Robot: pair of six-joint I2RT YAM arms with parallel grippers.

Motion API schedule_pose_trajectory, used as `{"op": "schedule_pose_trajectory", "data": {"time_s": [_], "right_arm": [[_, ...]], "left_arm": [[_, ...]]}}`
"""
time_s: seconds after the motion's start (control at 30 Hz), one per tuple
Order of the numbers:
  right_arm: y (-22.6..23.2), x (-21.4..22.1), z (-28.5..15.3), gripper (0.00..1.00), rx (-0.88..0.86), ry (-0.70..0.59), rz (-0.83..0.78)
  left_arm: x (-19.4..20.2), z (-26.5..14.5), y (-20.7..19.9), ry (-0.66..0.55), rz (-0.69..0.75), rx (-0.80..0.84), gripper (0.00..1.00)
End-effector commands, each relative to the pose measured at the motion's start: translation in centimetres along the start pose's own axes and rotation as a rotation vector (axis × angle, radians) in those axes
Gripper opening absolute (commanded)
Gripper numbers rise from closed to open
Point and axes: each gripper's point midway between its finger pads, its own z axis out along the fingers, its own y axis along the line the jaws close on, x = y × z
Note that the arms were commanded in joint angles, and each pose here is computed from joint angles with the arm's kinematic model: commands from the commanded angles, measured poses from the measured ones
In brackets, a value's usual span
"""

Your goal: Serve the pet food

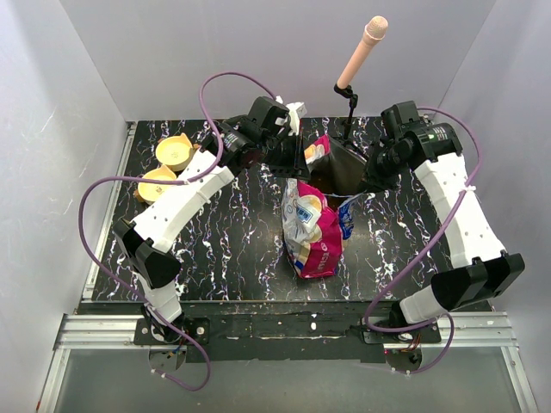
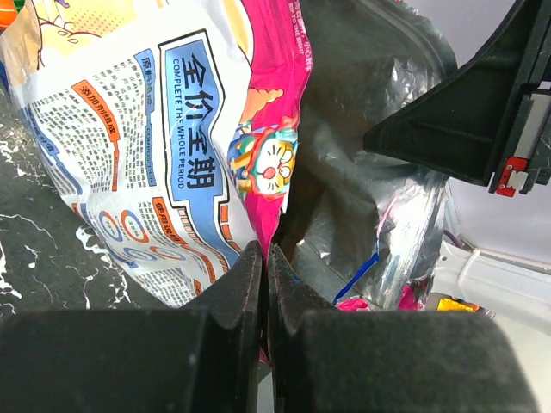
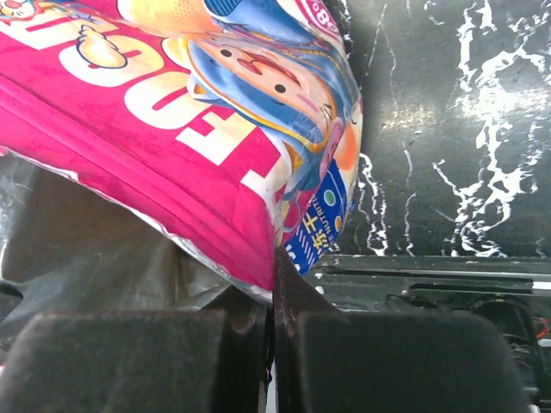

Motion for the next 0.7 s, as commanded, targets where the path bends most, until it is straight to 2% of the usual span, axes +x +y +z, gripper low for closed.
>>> {"op": "schedule_pose_trajectory", "data": {"time_s": [0.0, 0.1, 0.17, 0.3, 0.4, 0.5, 0.57, 0.67], "right_arm": [[-1.4, -1.9, -2.6, 0.01, 0.073, -0.113, -0.095], [-2.7, -3.4, -4.2, 0.01, 0.161, -0.177, -0.155], [-3.6, -4.3, -5.5, 0.01, 0.225, -0.209, -0.201], [-5.6, -5.9, -8.4, 0.01, 0.322, -0.278, -0.237], [-7.9, -6.9, -10.7, 0.01, 0.39, -0.362, -0.184], [-8.4, -7.2, -12.1, 0.01, 0.414, -0.406, -0.164], [-5.9, -6.8, -11.5, 0.01, 0.292, -0.388, -0.198], [-0.8, -4.5, -9.5, 0.01, 0.131, -0.346, -0.346]], "left_arm": [[-3.7, -5.2, -6.0, -0.17, 0.074, 0.222, 0.0], [-3.7, -4.8, -6.0, -0.166, 0.074, 0.231, 0.0], [-3.7, -4.7, -6.3, -0.159, 0.075, 0.246, 0.11], [-3.1, -3.8, -6.8, -0.118, 0.068, 0.284, 0.51], [-3.0, -3.8, -6.5, -0.112, 0.052, 0.271, 0.67], [-3.1, -4.7, -5.3, -0.141, 0.044, 0.207, 0.73], [-3.1, -5.8, -4.1, -0.169, 0.035, 0.166, 0.75], [-3.0, -8.1, -1.3, -0.223, -0.015, 0.096, 0.76]]}}
